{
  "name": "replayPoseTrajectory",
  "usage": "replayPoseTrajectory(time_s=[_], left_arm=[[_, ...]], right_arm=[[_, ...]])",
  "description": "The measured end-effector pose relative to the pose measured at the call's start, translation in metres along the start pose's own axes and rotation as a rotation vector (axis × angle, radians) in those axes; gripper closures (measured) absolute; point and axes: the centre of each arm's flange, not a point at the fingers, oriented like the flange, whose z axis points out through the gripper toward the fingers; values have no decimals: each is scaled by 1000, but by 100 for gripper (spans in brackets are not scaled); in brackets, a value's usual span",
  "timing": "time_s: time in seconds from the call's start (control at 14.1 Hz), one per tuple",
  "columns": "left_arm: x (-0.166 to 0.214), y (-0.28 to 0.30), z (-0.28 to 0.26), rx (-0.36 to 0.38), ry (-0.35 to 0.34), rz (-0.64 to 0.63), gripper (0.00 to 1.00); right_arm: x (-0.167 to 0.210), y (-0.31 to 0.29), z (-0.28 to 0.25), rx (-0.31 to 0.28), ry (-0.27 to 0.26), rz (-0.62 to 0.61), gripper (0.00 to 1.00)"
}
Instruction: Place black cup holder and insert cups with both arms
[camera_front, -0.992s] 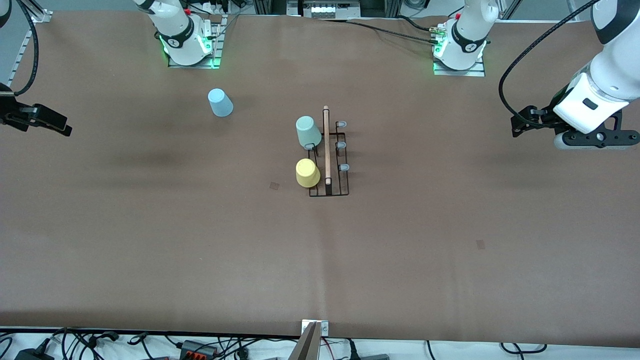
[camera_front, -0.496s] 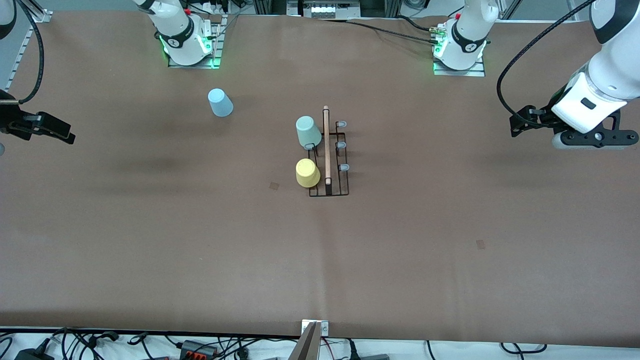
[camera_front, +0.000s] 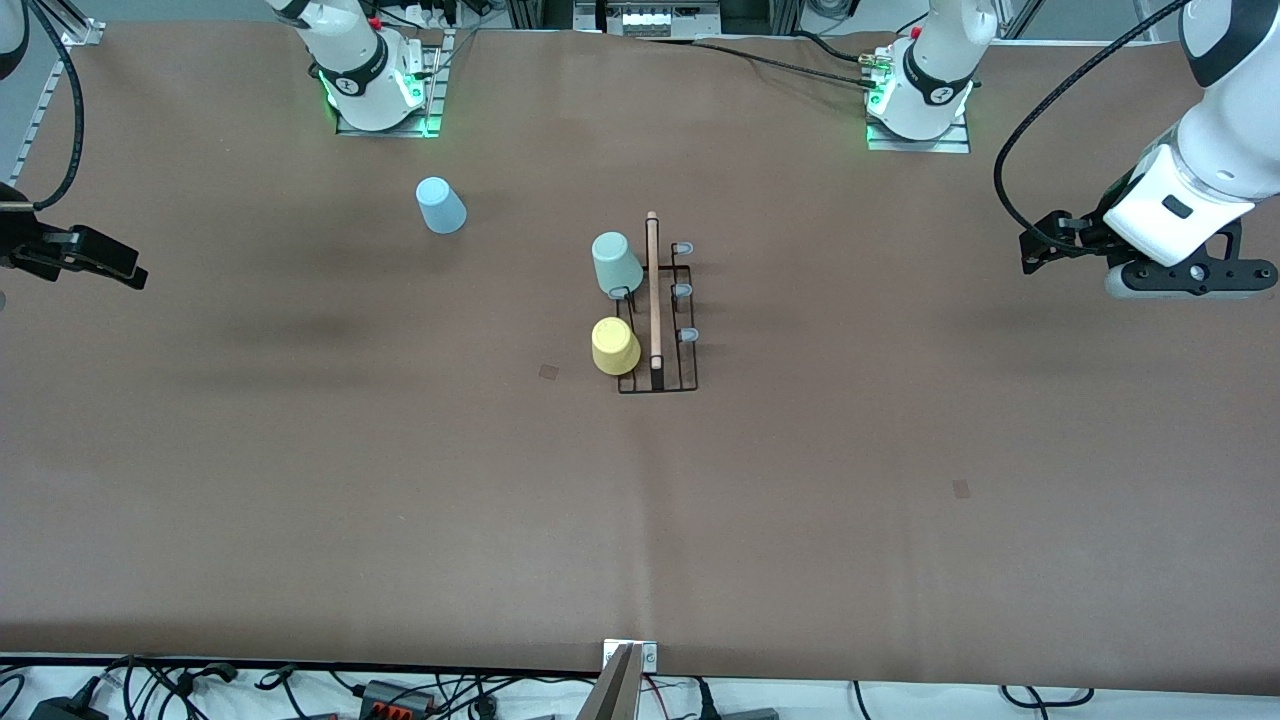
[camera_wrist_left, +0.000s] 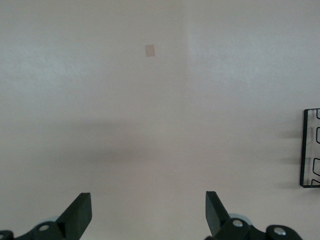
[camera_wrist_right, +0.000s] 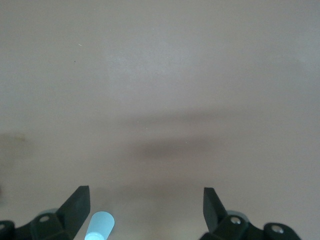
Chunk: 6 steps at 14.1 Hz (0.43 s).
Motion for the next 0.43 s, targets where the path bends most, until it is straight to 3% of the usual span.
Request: replayPoseTrajectory(time_s=[0.43], left_arm=[[0,0,-3,-1,6,1,0]], right_arm=[[0,3,0,0,-2,6,0]])
